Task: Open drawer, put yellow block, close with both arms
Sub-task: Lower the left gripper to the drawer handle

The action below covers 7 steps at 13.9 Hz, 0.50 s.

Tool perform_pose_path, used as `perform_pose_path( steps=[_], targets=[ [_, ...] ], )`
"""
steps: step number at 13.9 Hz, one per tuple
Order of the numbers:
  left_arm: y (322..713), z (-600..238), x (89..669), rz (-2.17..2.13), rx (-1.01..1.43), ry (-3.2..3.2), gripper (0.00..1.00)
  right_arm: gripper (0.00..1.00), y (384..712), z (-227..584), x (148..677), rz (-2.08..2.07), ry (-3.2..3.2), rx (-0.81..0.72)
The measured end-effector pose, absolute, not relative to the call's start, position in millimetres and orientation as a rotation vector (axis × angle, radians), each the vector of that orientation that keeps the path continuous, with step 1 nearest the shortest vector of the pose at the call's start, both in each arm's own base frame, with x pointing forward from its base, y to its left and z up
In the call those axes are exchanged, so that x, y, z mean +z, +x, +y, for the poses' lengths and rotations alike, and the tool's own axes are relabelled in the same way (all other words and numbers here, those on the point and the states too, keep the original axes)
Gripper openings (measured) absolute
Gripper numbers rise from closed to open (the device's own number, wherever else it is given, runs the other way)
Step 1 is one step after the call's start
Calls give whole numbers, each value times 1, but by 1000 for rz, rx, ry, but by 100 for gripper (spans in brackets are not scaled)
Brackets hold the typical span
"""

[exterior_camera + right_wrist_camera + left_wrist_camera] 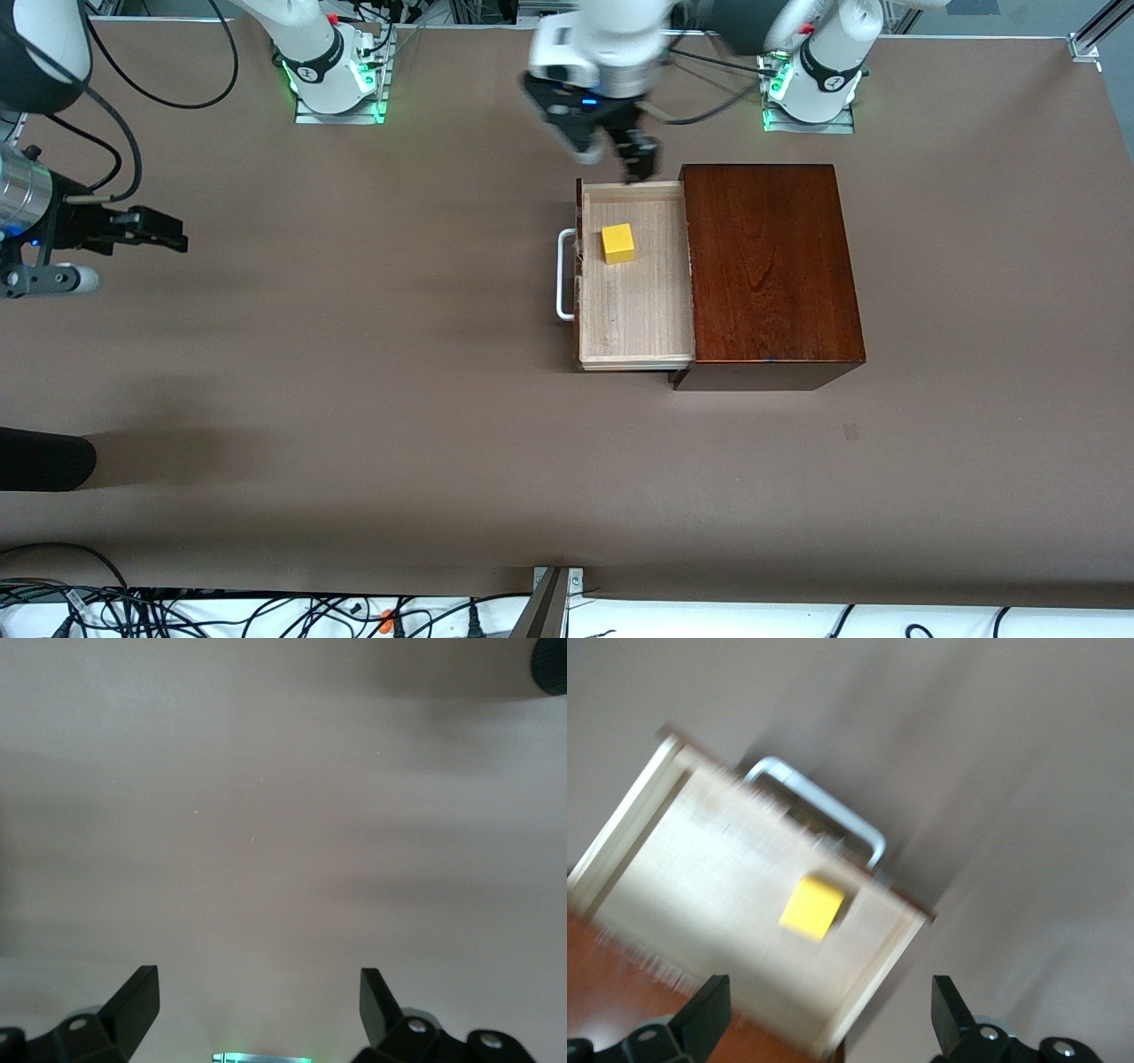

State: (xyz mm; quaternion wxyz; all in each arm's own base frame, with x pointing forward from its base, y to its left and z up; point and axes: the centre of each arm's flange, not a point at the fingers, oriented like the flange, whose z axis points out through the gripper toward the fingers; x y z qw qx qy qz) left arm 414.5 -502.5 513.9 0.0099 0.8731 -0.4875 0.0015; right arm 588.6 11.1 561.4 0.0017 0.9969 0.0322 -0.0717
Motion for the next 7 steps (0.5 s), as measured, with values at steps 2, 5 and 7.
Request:
perform_pose_path(
  steps=[2,5,7],
  targets=[
    [399,-544,476,-1760,49,2595,100,100,576,1,553,97,3135,-153],
    [406,-571,430,-2068,30,2341,100,100,557,-20,546,75,3147,-116],
    [422,-576,399,-2232,-1,2196,100,100,553,-26,552,64,3149,-97]
  ],
)
